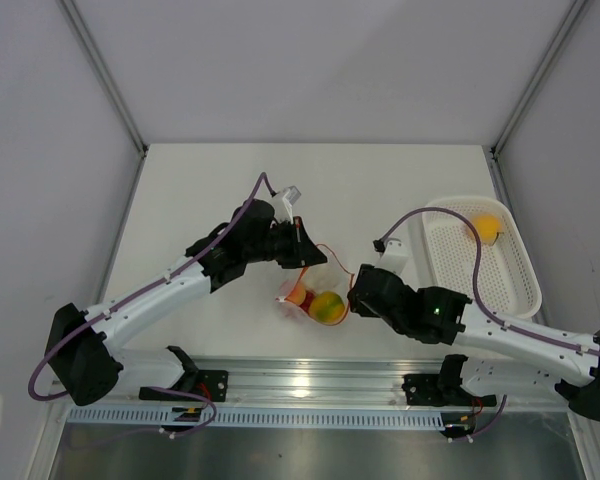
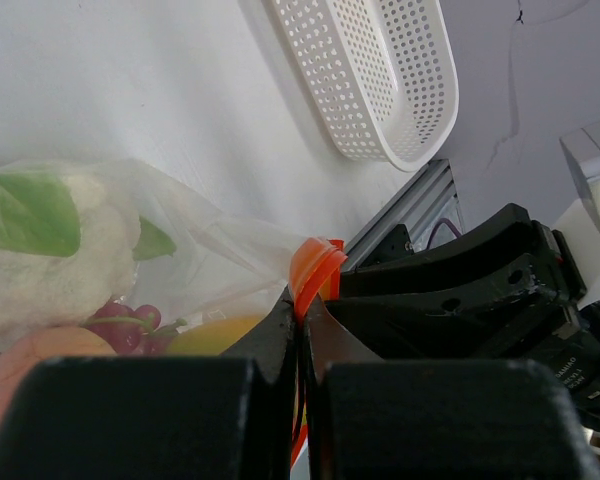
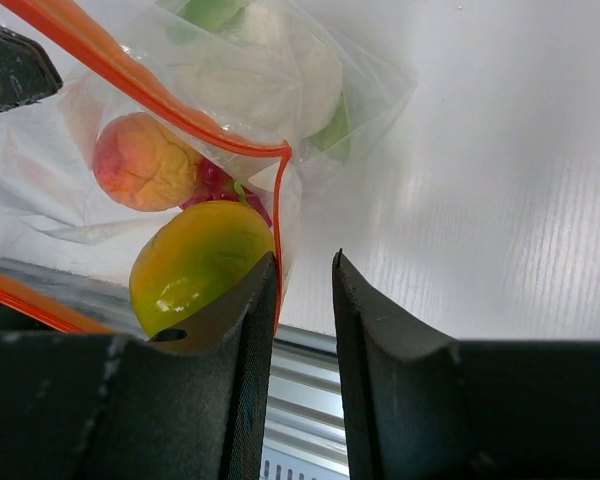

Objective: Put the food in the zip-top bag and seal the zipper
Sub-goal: Adjust the zipper food storage bag at the center of the board.

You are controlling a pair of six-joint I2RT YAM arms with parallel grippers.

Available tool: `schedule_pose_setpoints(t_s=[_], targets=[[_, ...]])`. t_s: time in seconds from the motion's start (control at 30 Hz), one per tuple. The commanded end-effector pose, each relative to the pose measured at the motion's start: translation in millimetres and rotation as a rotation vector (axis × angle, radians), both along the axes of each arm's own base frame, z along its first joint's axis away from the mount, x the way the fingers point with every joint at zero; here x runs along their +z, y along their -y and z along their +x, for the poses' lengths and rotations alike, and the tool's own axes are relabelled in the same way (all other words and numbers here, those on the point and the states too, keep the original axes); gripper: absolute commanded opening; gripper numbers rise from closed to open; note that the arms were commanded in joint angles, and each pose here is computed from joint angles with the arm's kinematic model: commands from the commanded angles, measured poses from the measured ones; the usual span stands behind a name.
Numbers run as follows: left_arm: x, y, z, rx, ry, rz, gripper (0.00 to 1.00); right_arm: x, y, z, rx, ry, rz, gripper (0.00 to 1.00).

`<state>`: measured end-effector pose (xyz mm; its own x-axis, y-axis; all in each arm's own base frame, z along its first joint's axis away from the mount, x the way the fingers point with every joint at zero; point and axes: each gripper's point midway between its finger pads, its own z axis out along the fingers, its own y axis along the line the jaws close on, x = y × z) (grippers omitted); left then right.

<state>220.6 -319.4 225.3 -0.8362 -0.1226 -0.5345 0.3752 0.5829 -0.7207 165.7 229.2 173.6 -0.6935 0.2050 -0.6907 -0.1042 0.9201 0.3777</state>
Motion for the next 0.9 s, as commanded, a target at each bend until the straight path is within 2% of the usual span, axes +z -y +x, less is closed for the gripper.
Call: schedule_pose_setpoints(t_s=[0.0, 0.2, 0.3, 0.4, 0.47, 0.6, 0.63, 0.73, 0.87], targets=[[24, 2, 2, -0.007, 0.052, -0.055, 0.0, 0, -8, 3, -0.015, 0.003, 0.036, 0.31], [21, 2, 1, -0.011, 0.048, -0.05, 0.0, -6, -12, 1, -0.003, -0.007, 0.049, 0.3], [20, 2, 1, -0.013, 0.048, -0.047, 0.01, -12, -15, -2, 0.007, -0.024, 0.053, 0.19], [19, 0, 0, -0.015, 0.053, -0.037, 0.01, -12, -19, -4, 0.02, -0.034, 0.064, 0.01], [21, -2, 0, -0.022, 0.077, -0.024, 0.01, -3, -20, -4, 0.027, -0.026, 0.076, 0.0], [23, -23, -3, 0.003, 0.122, 0.064, 0.01, 45, -21, 2, 0.045, 0.043, 0.118, 0.0], [24, -27, -4, 0.005, 0.137, 0.077, 0.01, 71, -23, 5, 0.051, 0.077, 0.153, 0.0], [39, -37, -14, 0.013, 0.172, 0.051, 0.0, 105, -19, 12, 0.044, 0.115, 0.201, 0.0], [44, -40, -27, -0.005, 0.176, -0.001, 0.01, 103, -19, 18, 0.053, 0.088, 0.233, 0.0]])
